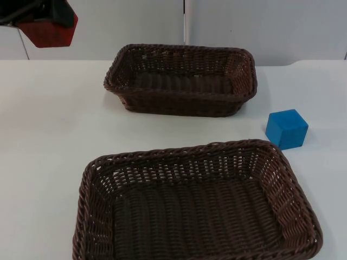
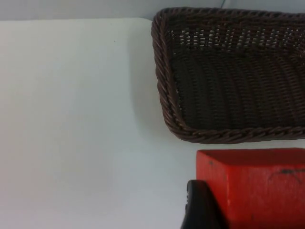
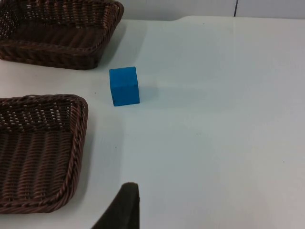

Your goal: Pick up one cube with the left hand and place it into the upper basket. Pick up one cube with the right hand and place it into the lower basket.

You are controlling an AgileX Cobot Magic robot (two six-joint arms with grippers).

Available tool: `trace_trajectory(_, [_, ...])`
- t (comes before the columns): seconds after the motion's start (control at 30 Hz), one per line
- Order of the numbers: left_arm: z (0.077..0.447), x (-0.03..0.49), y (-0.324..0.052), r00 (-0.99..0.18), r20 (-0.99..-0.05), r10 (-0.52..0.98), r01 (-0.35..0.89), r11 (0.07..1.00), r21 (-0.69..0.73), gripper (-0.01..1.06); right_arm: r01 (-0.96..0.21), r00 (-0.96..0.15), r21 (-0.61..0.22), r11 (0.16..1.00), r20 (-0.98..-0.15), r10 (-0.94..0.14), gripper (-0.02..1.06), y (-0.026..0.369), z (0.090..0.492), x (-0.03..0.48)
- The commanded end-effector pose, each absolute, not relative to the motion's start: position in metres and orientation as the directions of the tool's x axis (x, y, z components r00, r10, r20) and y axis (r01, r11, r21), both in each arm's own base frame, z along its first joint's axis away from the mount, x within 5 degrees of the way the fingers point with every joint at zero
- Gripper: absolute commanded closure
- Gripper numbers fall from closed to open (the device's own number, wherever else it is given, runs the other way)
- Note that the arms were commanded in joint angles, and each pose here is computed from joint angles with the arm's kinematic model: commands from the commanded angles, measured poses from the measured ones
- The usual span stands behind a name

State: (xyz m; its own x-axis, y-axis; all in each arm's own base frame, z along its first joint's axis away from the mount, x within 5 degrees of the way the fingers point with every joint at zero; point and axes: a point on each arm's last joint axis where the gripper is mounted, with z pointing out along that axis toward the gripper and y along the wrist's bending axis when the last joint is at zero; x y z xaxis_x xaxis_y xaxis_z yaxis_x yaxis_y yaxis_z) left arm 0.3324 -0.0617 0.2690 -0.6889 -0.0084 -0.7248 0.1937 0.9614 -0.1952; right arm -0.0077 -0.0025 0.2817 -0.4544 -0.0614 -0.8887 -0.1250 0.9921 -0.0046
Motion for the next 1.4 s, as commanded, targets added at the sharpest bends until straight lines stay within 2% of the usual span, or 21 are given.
trace_trajectory(0.0, [0.274,0.331,-0.064,-0.677,-0.736,-0.017,0.195,0.96,-0.202,1.05,-0.122,-0.454,-0.007,0.992,-0.889,-0.062,-0.01,-0.002,0.28,-0.007])
trace_trajectory(0.63, [0.28,0.336,-0.062,-0.635,-0.772,-0.016,0.196,0.964,-0.181,1.05,-0.122,-0.454,-0.007,0.992,-0.889,-0.062,-0.01,-0.002,0.28,-0.007])
trace_trajectory(0.97, [0.279,0.361,-0.072,-0.68,-0.733,0.019,0.238,0.951,-0.197,1.05,-0.121,-0.454,-0.008,0.993,-0.889,-0.063,-0.01,-0.002,0.28,-0.007])
trace_trajectory(1.37, [0.267,0.406,-0.123,-0.654,-0.741,0.156,0.384,0.912,-0.146,1.05,-0.121,-0.454,-0.008,0.993,-0.889,-0.063,-0.01,-0.002,0.28,-0.007])
